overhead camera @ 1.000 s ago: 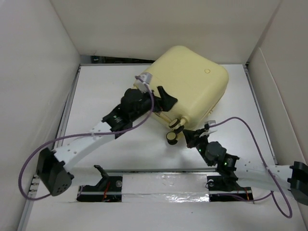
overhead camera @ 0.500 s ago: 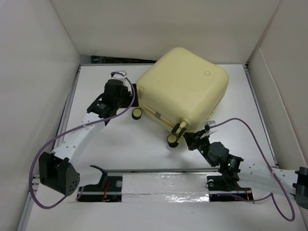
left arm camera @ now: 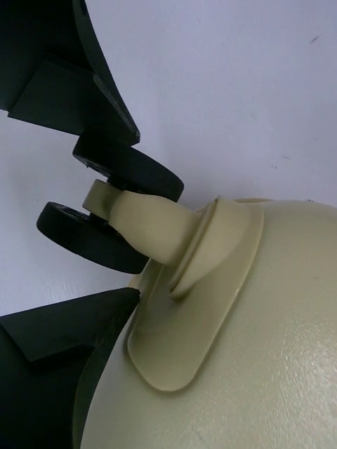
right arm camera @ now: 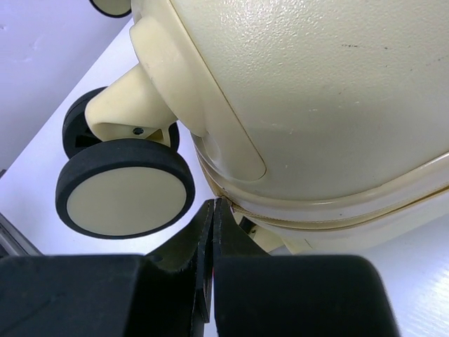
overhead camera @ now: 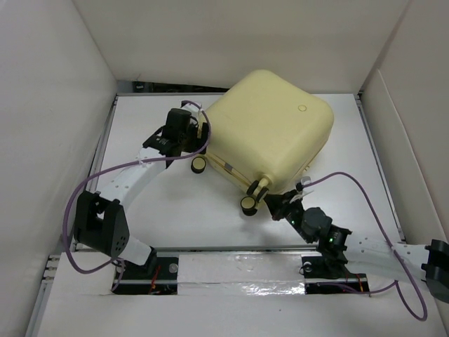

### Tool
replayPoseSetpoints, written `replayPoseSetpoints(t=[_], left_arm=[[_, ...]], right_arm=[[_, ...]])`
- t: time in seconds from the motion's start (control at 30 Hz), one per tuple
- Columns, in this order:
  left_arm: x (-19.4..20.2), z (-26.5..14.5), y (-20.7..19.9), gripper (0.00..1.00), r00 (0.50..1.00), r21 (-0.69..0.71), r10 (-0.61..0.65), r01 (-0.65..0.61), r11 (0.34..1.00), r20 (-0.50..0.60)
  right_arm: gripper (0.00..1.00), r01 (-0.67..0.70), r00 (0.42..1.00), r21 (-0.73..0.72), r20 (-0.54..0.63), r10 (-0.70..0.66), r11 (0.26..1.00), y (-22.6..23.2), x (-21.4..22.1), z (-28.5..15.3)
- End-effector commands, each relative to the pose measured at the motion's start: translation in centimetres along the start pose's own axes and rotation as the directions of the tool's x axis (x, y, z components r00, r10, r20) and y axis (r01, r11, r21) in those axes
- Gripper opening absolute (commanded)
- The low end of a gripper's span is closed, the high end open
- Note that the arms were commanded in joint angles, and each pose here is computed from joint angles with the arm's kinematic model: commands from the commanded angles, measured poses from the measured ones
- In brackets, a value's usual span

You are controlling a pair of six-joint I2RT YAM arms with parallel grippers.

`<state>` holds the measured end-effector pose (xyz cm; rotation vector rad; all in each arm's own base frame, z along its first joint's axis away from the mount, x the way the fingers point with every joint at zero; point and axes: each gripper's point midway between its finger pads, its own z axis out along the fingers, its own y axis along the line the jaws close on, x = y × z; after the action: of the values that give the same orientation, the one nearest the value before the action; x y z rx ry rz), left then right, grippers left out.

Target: Pack the luggage

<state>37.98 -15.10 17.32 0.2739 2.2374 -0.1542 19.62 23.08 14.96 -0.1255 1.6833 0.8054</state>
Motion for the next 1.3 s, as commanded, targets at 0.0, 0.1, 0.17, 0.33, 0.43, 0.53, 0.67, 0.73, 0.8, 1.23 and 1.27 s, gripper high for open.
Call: replayPoseSetpoints(t=[0.0, 0.1, 0.17, 0.33, 0.43, 0.53, 0.67, 0.73, 0.8, 1.23, 1.27], left_arm=[[-3.7, -0.2, -0.6, 0.79, 0.995, 0.027, 0.036, -0.039, 0.999, 0.093], [-3.9, 0.7, -0.7, 0.65, 0.995, 0.025, 0.036, -0.039, 0.999, 0.091], [-4.0, 1.2, -0.5, 0.3, 0.995, 0.026, 0.031, -0.034, 0.999, 0.094], [-3.8, 1.0, -2.3, 0.0, 0.996, 0.13, 0.003, -0.015, 0.991, 0.092], [-2.3, -0.3, -4.8, 0.0, 0.998, 0.172, 0.008, -0.019, 0.985, 0.066], [0.3, -2.4, -7.4, 0.0, 1.0, 0.251, 0.002, -0.007, 0.968, 0.019], [1.6, -5.9, -8.6, 0.0, 0.994, 0.348, -0.105, 0.087, 0.934, 0.033], [2.6, -7.8, -9.4, 0.0, 0.99, 0.422, -0.136, 0.111, 0.9, 0.03], [3.2, -9.0, -10.8, 0.0, 0.984, 0.477, -0.176, 0.143, 0.867, 0.025], [6.8, -14.9, -22.8, 0.0, 0.965, 0.735, -0.26, 0.151, 0.662, 0.037], [6.6, -15.0, -23.0, 0.0, 0.965, 0.74, -0.258, 0.141, 0.657, 0.046]], right_arm=[[0.0, -0.08, 0.996, -0.158, 0.026, 0.085, 0.984, 3.8, -1.5, 0.0], [0.0, -0.078, 0.996, -0.153, 0.019, 0.082, 0.985, 3.7, -1.3, 0.1], [0.0, -0.078, 0.997, -0.149, 0.015, 0.081, 0.986, 3.7, -1.2, 0.2], [0.0, -0.065, 0.998, -0.112, 0.01, 0.066, 0.992, 3.1, -0.8, 0.7], [0.0, -0.034, 0.999, -0.08, 0.026, 0.037, 0.996, 2.6, -1.3, 1.1], [0.0, 0.004, 0.999, -0.038, 0.046, -0.002, 0.999, 1.5, -3.0, 1.8], [0.0, 0.017, 0.996, -0.006, 0.086, -0.017, 1.0, -0.8, -6.6, 2.0], [0.0, 0.02, 0.988, 0.022, 0.153, -0.023, 1.0, -2.1, -9.9, 2.0], [0.0, 0.033, 0.989, 0.005, 0.146, -0.034, 0.999, -2.2, -11.1, 2.3], [0.0, -0.132, 0.989, -0.021, -0.075, 0.13, 0.991, -1.8, 1.1, 2.6], [0.0, -0.13, 0.989, -0.03, -0.08, 0.127, 0.991, -1.5, 1.0, 3.0]])
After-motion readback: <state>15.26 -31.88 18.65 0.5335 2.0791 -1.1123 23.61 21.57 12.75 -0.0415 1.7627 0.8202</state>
